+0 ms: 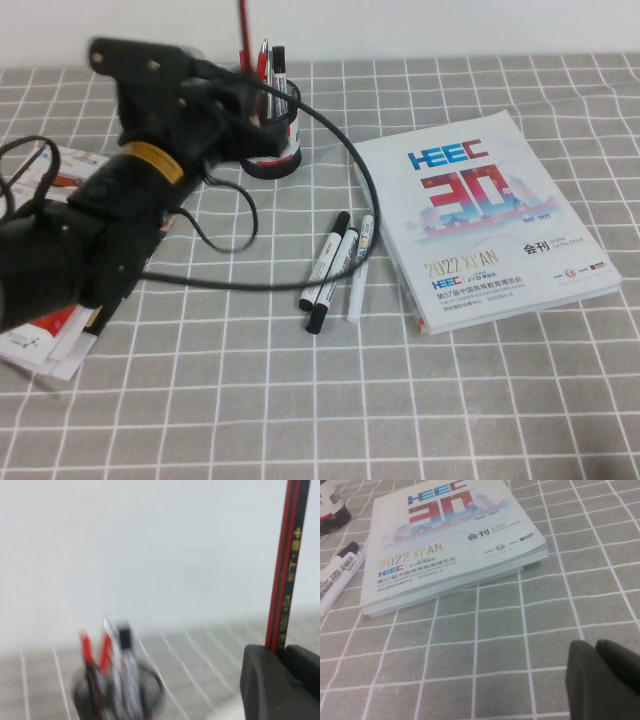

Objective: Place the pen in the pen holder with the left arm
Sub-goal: Place the pen onto the pen holder

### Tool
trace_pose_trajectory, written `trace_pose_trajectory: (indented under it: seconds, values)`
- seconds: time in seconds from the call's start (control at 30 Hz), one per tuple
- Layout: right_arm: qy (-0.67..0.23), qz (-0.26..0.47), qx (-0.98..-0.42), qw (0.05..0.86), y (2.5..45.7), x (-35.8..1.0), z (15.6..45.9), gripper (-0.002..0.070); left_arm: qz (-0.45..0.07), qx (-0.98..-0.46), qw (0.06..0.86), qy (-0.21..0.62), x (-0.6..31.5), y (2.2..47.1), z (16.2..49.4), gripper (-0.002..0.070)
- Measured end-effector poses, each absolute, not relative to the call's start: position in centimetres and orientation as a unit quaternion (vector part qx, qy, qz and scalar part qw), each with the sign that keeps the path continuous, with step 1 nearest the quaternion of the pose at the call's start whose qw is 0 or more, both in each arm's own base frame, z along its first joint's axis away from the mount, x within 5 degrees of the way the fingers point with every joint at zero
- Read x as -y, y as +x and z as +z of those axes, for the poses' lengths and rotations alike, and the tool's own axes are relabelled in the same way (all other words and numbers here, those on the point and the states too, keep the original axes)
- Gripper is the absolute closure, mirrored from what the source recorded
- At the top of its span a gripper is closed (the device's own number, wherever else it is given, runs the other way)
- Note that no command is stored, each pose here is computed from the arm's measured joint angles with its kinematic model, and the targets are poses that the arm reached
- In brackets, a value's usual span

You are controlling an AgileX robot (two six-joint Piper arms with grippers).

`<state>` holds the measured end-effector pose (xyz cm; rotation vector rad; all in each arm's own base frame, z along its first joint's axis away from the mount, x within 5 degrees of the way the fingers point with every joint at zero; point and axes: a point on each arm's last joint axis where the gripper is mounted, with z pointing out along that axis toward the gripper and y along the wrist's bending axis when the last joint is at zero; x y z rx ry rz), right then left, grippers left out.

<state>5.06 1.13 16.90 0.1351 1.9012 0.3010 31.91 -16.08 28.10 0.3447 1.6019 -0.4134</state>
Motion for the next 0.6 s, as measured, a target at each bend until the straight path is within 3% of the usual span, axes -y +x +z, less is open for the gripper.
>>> trace_pose_trajectory:
  seconds: [0.27, 0.6]
  values:
    - [0.058, 0.128, -0.81, 0.57, 5.1, -1.1, 16.9, 0.0691, -0.192, -0.68, 0.702, 0.091, 15.0, 37.5, 26.7, 0.065]
    - [0.058, 0.128, -0.81, 0.57, 5.1, -1.1, 16.9, 0.0691, -0.183, -0.686, 0.694, 0.117, 16.8, 43.2, 24.9, 0.065]
